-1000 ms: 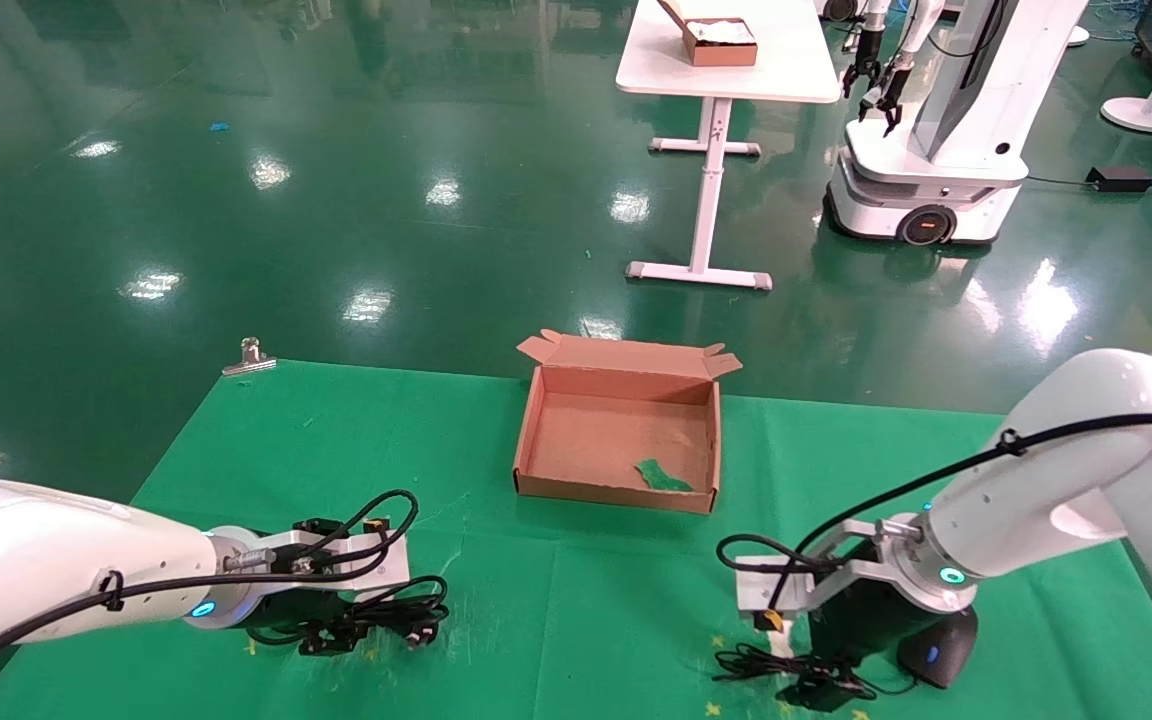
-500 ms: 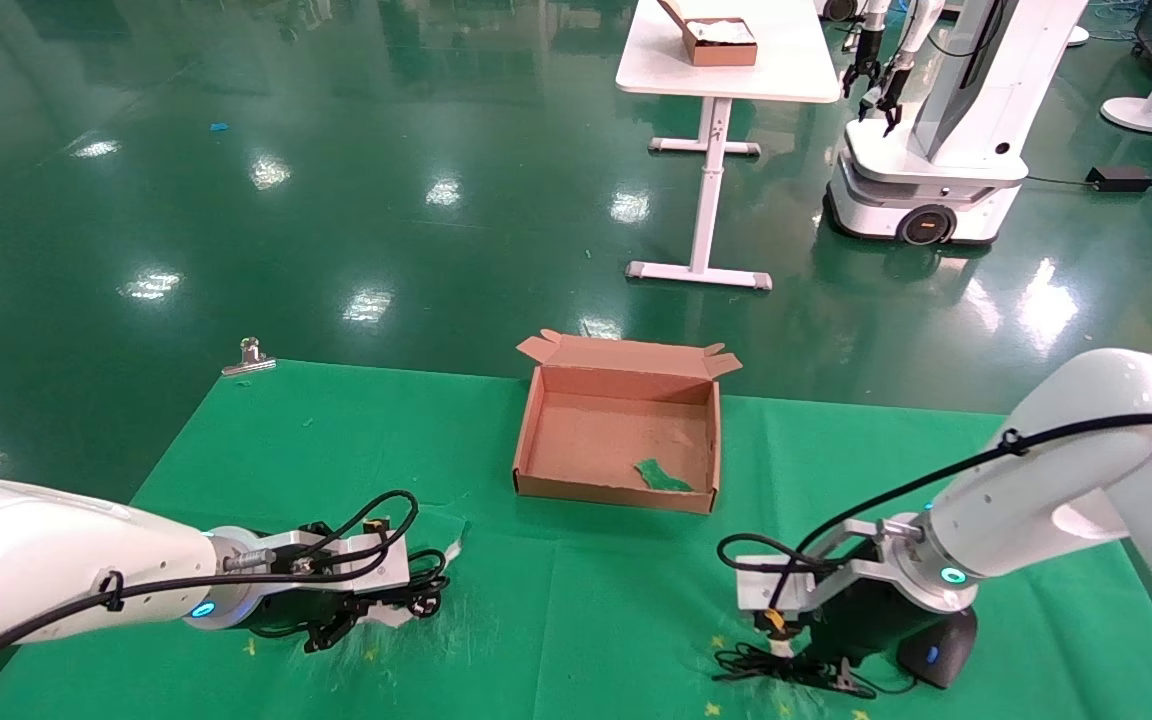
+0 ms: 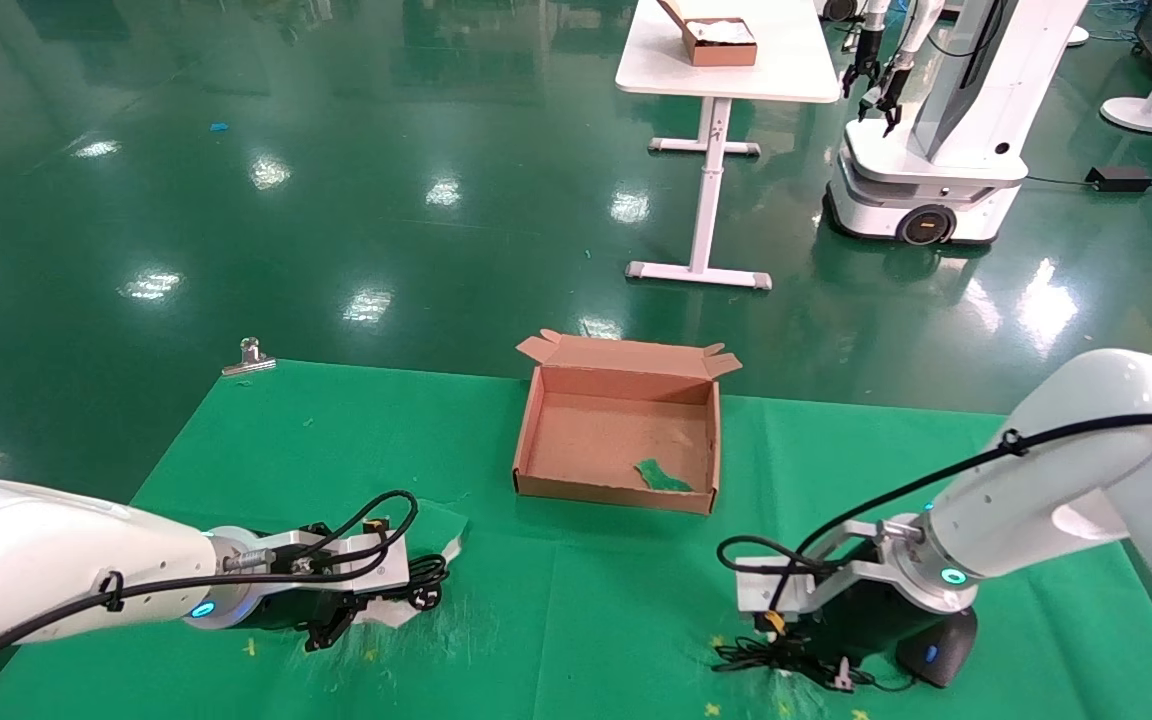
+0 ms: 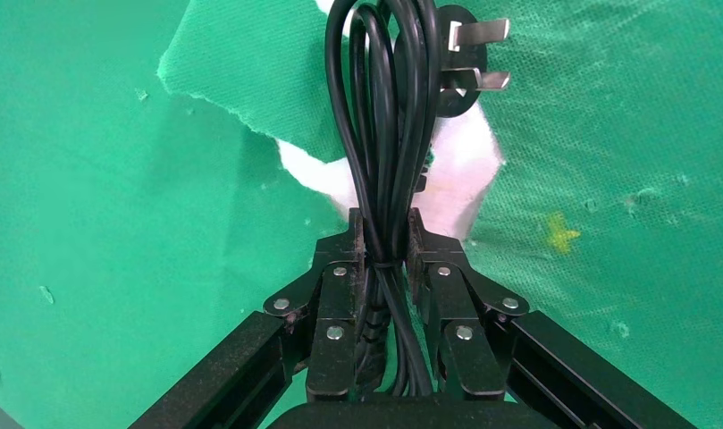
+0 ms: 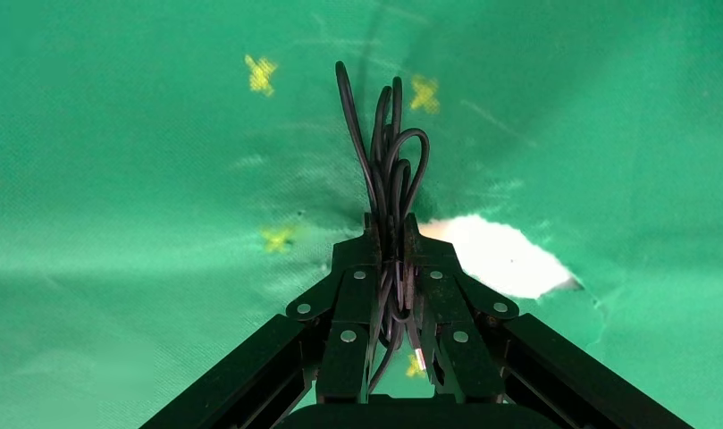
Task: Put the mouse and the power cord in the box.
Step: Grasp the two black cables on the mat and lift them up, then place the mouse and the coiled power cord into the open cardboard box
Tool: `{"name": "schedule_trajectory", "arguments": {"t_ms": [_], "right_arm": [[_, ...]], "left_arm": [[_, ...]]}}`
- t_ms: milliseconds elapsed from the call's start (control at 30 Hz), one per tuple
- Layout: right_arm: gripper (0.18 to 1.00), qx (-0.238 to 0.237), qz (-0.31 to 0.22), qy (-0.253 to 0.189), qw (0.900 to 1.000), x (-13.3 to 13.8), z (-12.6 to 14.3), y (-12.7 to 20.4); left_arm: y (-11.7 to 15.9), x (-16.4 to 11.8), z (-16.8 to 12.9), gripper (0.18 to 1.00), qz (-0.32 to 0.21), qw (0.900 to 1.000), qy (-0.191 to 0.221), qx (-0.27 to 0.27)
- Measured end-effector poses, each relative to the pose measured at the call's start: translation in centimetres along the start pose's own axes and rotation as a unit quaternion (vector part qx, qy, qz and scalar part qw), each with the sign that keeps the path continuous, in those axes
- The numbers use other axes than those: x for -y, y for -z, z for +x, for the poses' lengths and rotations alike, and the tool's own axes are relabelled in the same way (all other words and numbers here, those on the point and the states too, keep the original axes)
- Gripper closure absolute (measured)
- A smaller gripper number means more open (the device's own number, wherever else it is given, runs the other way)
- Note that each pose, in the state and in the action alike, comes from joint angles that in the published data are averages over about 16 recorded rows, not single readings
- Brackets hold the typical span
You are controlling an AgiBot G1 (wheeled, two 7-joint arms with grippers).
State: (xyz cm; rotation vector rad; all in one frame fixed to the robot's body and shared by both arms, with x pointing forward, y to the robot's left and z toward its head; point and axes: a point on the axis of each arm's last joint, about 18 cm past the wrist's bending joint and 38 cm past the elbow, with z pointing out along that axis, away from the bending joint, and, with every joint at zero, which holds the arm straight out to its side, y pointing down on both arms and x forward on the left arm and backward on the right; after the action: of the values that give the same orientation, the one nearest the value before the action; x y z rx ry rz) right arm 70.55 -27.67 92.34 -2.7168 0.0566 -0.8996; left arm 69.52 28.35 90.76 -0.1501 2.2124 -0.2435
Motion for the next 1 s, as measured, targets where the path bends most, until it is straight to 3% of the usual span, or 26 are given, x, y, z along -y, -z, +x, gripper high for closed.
{"name": "schedule_trajectory", "arguments": {"t_ms": [233,433,767,1000], "right_arm": [[0.958,-0.045,0.004,0.008,0.999,0.1,2.5,3.7],[0.961,-0.083,-0.01,0.014,0.996,-0.3,4.3,7.1],[0.962,-0.125,-0.048,0.009,0.991,-1.6,5.3,12.3],[0.962,-0.151,-0.062,0.003,0.987,-2.0,4.6,16.2]], "left_arm": [[3.5,2.4,-1.9,0.917,0.056,0.9984,0.007,0.004],[5.4,7.6,-3.9,0.918,0.122,0.992,0.004,0.034],[1.4,18.0,-4.7,0.919,0.169,0.9759,-0.039,0.132],[-1.5,21.3,-3.6,0.919,0.166,0.9654,-0.089,0.18]]}}
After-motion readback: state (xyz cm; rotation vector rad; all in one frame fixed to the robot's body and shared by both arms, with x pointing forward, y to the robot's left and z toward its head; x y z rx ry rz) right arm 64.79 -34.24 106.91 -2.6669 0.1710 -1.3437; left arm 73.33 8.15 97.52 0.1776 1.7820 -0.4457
